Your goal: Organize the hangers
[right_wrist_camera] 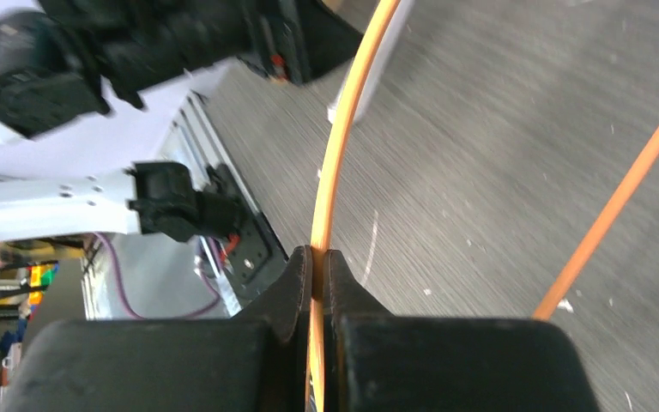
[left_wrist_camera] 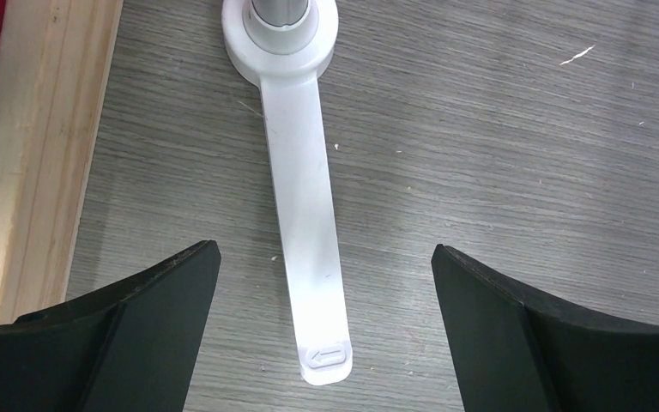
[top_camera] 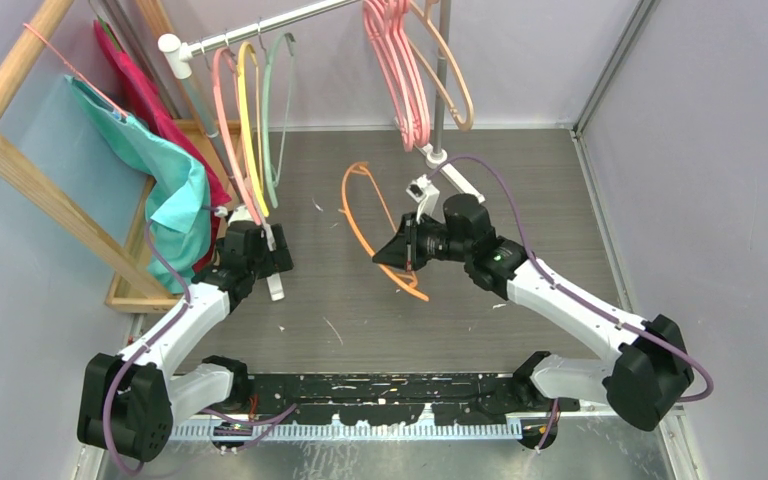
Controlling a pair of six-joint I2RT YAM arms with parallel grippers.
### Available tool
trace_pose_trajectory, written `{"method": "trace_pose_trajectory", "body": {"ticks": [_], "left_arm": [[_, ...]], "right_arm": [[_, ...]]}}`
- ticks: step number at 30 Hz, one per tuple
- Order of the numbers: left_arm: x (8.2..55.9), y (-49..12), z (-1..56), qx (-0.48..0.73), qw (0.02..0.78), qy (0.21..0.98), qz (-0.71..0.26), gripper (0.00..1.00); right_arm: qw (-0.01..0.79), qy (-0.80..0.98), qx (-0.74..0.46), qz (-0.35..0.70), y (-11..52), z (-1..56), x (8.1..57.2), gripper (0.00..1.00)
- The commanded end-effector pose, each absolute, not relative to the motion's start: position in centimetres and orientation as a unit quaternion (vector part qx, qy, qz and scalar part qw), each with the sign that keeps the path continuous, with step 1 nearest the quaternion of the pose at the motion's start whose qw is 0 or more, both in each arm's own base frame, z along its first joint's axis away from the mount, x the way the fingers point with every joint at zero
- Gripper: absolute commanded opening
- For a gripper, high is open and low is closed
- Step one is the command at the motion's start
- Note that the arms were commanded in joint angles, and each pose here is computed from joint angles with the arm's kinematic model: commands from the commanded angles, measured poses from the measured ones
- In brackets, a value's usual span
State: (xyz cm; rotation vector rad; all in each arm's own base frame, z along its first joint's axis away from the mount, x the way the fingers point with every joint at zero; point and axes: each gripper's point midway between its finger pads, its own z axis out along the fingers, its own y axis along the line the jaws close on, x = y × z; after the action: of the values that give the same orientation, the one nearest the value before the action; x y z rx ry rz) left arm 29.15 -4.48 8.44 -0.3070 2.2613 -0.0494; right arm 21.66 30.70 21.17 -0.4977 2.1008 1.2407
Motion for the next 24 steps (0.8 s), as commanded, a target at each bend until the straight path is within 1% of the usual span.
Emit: {"method": "trace_pose_trajectory", "body": {"ticks": [1, 11, 17, 24], "left_arm": [[29.6, -4.6, 9.6, -0.128, 0.436, 0.891, -0.026, 0.98], [29.9, -4.8, 9.2, -0.125, 0.430, 0.894, -0.029, 0.98], [30.0, -4.9, 9.4, -0.125, 0.435, 0.891, -0.032, 0.98], [29.9, -4.9, 9.3, -0.124, 0.436, 0.891, -0.032, 0.98]], "right_arm": [[0.425, 0.702, -0.183, 0.541, 31.5, 32.1, 22.7, 0.01], [0.522, 0.612, -0.120, 0.582, 30.5, 41.2, 24.2, 0.01], [0.527, 0.569, -0.101, 0.623, 31.3, 45.1, 24.7, 0.01], [0.542, 0.537, -0.096, 0.638, 32.6, 48.8, 25.8, 0.01]]}}
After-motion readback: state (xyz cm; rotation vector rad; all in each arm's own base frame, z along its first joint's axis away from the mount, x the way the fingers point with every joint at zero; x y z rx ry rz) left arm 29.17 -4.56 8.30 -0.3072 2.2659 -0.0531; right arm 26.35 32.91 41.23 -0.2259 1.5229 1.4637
